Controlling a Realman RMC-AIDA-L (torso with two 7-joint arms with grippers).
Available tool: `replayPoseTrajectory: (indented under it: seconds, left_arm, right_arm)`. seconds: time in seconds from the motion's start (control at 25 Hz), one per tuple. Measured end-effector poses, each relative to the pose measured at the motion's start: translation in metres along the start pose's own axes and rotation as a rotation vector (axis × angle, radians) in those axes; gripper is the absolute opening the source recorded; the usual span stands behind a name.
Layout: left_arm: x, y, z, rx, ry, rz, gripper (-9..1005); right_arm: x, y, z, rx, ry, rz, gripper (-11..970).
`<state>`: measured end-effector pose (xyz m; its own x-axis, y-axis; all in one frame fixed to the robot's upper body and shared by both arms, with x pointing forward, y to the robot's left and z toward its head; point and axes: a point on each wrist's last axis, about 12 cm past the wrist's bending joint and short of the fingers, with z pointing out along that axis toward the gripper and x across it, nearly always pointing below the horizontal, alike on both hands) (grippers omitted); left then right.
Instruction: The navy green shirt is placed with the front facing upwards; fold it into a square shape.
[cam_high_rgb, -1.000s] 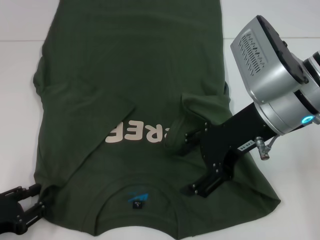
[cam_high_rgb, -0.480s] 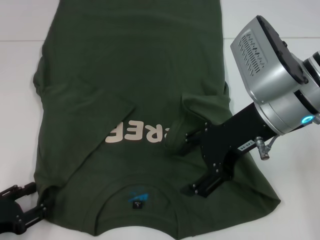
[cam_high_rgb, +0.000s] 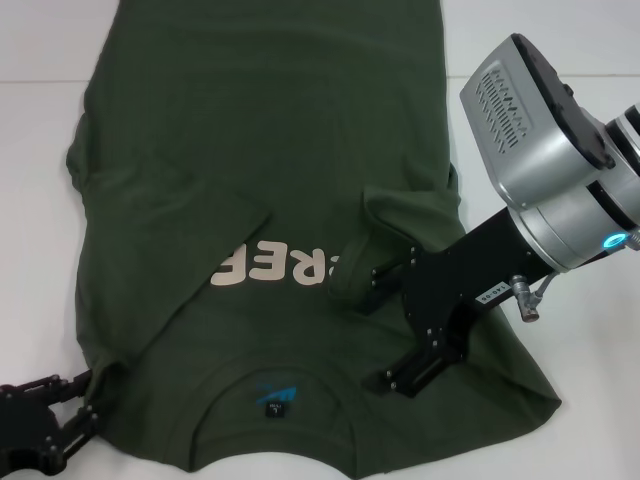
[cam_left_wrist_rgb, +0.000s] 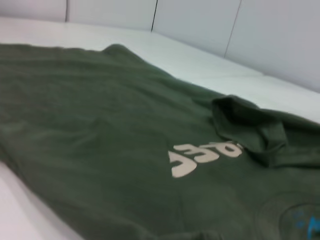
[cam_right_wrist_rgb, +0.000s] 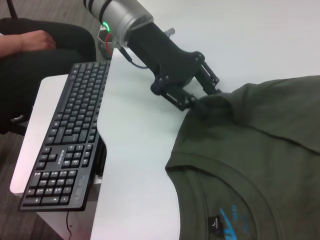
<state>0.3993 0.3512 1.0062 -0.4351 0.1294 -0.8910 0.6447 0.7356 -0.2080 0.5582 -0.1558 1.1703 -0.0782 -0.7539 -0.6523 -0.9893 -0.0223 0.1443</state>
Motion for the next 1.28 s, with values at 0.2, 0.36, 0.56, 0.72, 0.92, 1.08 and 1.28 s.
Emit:
replayPoseTrajectory:
  seconds: [0.2,0.36,0.56,0.72,0.92,1.08,1.28]
  left_arm:
    - [0.0,0.0,0.0,-0.002,0.0,0.009,312]
    - [0.0,0.0,0.001,0.002,0.005,0.009,176]
    - [0.001,0.0,0.001,-0.001,0.009,0.008,72]
    - [0.002,-0.001,0.002,0.0,0.008,0.006,25]
    - [-0.002,-0.001,0.007,0.012,-0.019,0.0,17]
    - [-0.01,-0.001,0.008,0.036,-0.059,0.006,17]
    - [-0.018,0.002,0.009,0.045,-0.085,0.027,17]
  right_arm:
    - [0.0,0.0,0.0,-0.001,0.0,0.001,919]
    - [0.0,0.0,0.0,-0.001,-0.003,0.001,916]
    - [0.0,0.0,0.0,-0.001,-0.004,0.001,914]
    - [0.0,0.001,0.0,0.003,-0.005,0.0,915]
    - [0.003,-0.001,-0.002,0.026,-0.013,0.02,914]
    - [0.006,-0.007,-0.015,0.106,0.029,0.115,914]
    - [0.004,-0.016,-0.023,0.212,0.188,0.302,914]
